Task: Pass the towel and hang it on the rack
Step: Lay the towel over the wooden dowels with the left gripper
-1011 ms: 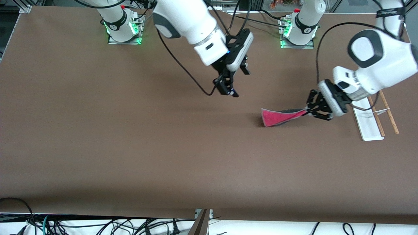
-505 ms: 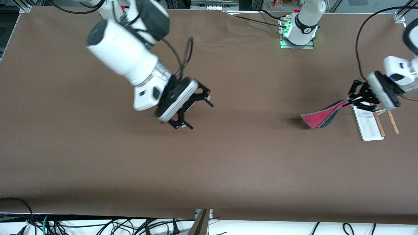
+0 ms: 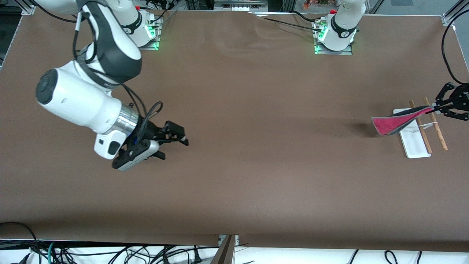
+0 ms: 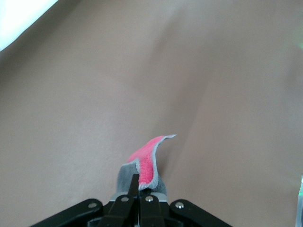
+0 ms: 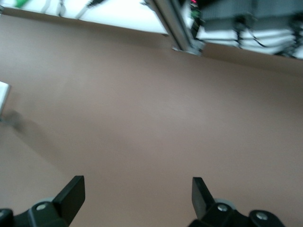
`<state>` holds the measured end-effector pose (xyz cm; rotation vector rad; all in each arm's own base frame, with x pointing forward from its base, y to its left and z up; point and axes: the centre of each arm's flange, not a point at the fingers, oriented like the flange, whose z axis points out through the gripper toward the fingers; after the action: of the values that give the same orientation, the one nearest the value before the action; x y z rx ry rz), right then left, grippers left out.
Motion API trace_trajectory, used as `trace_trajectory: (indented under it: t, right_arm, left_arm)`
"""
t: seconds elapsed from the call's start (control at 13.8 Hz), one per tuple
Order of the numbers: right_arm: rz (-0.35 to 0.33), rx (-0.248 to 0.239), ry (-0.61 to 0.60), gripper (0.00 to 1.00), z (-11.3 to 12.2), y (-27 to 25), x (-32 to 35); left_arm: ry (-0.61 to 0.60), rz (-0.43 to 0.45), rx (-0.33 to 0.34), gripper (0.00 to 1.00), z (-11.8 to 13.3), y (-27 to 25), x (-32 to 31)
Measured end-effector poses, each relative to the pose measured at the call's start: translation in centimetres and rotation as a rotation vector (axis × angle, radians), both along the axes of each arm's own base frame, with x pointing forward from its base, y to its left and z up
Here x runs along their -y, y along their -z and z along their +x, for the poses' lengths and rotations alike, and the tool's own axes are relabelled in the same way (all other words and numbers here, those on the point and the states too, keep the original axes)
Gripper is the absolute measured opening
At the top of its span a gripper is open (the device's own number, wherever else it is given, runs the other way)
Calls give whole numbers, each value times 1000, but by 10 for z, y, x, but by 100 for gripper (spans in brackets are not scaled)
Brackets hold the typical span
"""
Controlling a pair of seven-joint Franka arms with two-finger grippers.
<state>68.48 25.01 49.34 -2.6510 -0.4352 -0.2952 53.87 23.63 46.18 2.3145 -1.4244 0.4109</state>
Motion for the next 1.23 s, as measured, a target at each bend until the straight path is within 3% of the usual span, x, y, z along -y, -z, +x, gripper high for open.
trace_trajectory:
  t: [0.22,0.43,0.58,0.87,1.23]
  right_arm:
    - [-75,-68,87,100,2,-6,79]
    - [-157,-214,191,100,-15,-24,188]
    - [-232,-268,234,100,-33,-40,237]
    - [-418,-283,234,100,-67,-81,258]
    - [-461,-349,238,100,-104,-116,265]
  left_arm:
    - [30,-21,15,2,15,4,-29]
    - [64,-48,18,2,25,13,-51]
    - [80,-63,20,2,28,16,-64]
    - [99,-76,31,2,16,28,-102]
    - [118,-90,70,2,5,36,-149]
